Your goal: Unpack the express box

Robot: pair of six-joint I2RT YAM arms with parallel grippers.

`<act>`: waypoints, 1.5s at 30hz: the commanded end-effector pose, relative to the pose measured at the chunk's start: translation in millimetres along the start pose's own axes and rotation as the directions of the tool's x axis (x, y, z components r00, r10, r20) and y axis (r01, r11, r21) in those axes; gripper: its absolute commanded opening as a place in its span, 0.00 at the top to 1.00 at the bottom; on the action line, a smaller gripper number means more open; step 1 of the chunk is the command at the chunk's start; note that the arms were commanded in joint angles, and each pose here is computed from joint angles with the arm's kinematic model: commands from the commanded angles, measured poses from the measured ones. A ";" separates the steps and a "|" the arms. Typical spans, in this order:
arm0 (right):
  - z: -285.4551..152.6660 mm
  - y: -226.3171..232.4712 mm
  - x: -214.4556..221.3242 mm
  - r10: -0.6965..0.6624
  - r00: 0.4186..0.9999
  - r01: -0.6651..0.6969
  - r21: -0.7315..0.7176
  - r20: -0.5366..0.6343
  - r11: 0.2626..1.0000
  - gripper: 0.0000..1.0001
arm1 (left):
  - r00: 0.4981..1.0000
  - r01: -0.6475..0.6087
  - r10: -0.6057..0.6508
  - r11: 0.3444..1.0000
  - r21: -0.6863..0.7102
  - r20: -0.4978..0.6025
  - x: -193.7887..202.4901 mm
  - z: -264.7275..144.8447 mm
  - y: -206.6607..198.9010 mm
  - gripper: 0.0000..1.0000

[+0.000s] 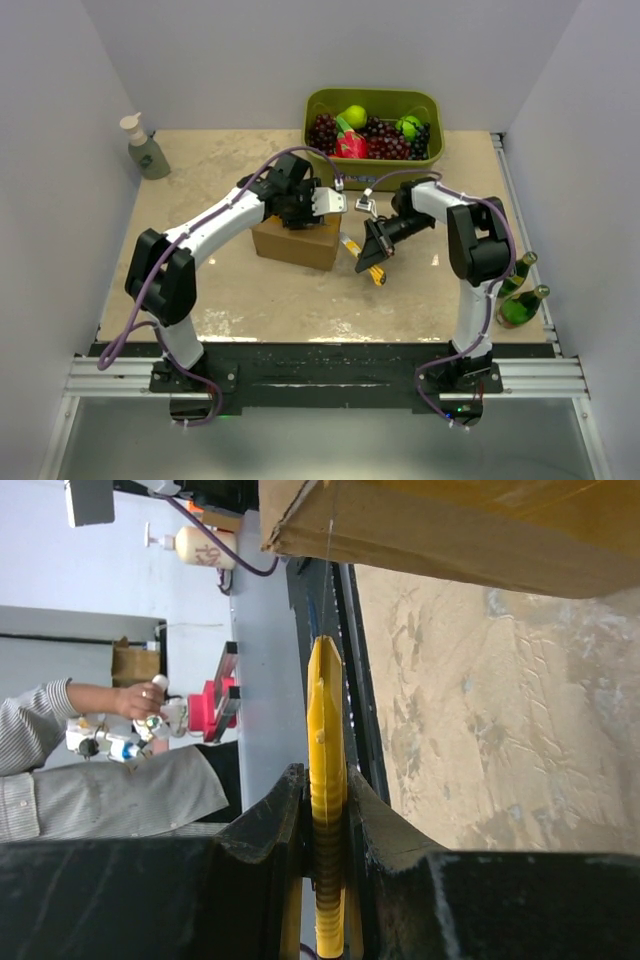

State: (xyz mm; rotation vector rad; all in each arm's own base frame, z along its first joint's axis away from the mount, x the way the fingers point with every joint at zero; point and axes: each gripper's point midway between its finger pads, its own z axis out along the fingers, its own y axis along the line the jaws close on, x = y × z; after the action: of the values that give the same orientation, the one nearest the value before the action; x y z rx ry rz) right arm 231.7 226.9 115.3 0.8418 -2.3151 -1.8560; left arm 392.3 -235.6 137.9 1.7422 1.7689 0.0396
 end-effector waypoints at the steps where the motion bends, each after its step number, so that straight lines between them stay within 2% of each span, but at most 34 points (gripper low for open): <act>1: 7.1 25.5 17.3 0.002 0.998 -0.001 0.003 -0.071 1.000 1.00 | 0.999 0.032 -0.033 0.999 -0.039 -0.038 7.6 13.0 8.7 0.38; 8: 7.9 36.2 23.1 -0.017 0.998 0.020 0.031 -0.066 0.999 1.00 | 0.999 0.033 -0.035 0.999 -0.041 -0.033 6.6 11.5 8.8 0.38; 12: -4.9 53.3 12.5 -0.117 0.993 0.118 0.116 -0.014 0.986 1.00 | 0.999 0.035 -0.036 0.999 -0.036 -0.021 4.5 9.0 7.5 0.38; 16: -61.5 50.1 -15.4 -0.136 0.975 0.109 0.158 0.175 0.981 1.00 | 0.999 0.049 -0.048 0.998 -0.026 0.014 -2.3 0.7 6.0 0.33; 17: -76.7 56.5 -30.4 -0.188 0.958 0.154 0.164 0.216 0.974 1.00 | 0.998 0.057 -0.056 0.998 -0.032 0.024 -5.0 -2.7 7.3 0.31; 19: -103.1 51.6 -39.6 -0.201 0.943 0.153 0.190 0.266 0.970 1.00 | 0.996 0.065 -0.063 0.997 -0.044 0.057 -13.8 -13.1 12.2 0.25; 22: -135.9 59.6 -64.8 -0.326 0.900 0.237 0.301 0.289 0.924 1.00 | 0.994 0.068 -0.063 0.997 -0.048 0.084 -21.3 -26.5 14.5 0.22; 25: -163.3 50.9 -96.1 -0.448 0.848 0.257 0.518 0.283 0.816 1.00 | 0.994 0.059 -0.054 0.997 -0.049 0.094 -23.4 -32.8 14.4 0.22; 26: -177.4 57.3 -110.2 -0.544 0.786 0.274 0.625 0.293 0.731 1.00 | 0.994 0.053 -0.049 0.998 -0.041 0.094 -23.5 -33.5 12.1 0.22; 27: -196.5 44.6 -114.4 -0.574 0.775 0.213 0.744 0.266 0.633 1.00 | 0.993 0.049 -0.046 0.998 -0.030 0.106 -25.4 -35.5 9.4 0.22; 28: -208.6 40.7 -117.3 -0.605 0.752 0.174 0.805 0.263 0.566 1.00 | 0.994 0.045 -0.044 0.999 -0.016 0.101 -22.9 -34.9 5.5 0.22; 29: -220.1 45.4 -119.3 -0.673 0.693 0.147 0.862 0.261 0.485 1.00 | 0.995 0.038 -0.038 0.999 0.002 0.097 -21.9 -35.1 0.9 0.23; 30: -238.7 34.0 -116.0 -0.680 0.692 0.062 0.919 0.243 0.390 1.00 | 0.993 0.040 -0.042 0.999 0.019 0.106 -22.6 -34.9 -2.7 0.23; 31: -243.4 32.0 -112.2 -0.697 0.681 0.046 0.936 0.226 0.349 1.00 | 0.993 0.042 -0.044 0.999 0.027 0.108 -22.9 -35.2 -4.2 0.23; 36: -256.8 -17.5 -65.8 -0.640 0.768 0.101 0.990 -0.014 0.100 1.00 | 0.989 0.078 -0.085 0.995 0.060 0.123 -24.3 -36.5 -12.9 0.23; 38: -265.0 -42.8 -43.2 -0.559 0.820 0.152 0.988 -0.127 -0.001 1.00 | 0.987 0.092 -0.100 0.993 0.068 0.122 -23.6 -36.2 -15.9 0.23; 42: -269.0 -89.9 -9.7 -0.390 0.891 0.212 0.973 -0.232 -0.095 1.00 | 0.982 0.116 -0.129 0.988 0.098 0.137 -27.8 -34.3 -20.4 0.23; 43: -259.2 -98.9 -4.7 -0.363 0.894 0.242 0.965 -0.264 -0.106 1.00 | 0.981 0.124 -0.137 0.987 0.102 0.138 -28.2 -34.1 -21.1 0.23; 44: -268.7 -101.5 -5.1 -0.341 0.897 0.236 0.956 -0.283 -0.171 1.00 | 0.980 0.128 -0.142 0.986 0.105 0.138 -28.5 -33.1 -21.1 0.23; 45: -266.7 -103.7 -6.6 -0.336 0.894 0.245 0.952 -0.296 -0.186 1.00 | 0.980 0.130 -0.144 0.986 0.106 0.138 -29.0 -33.1 -20.9 0.23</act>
State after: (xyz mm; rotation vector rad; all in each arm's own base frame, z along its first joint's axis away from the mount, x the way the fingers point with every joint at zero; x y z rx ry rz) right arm 360.8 6.2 95.2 1.2968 -3.6297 0.0938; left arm 362.0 -244.1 151.9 1.6934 1.8090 -0.1557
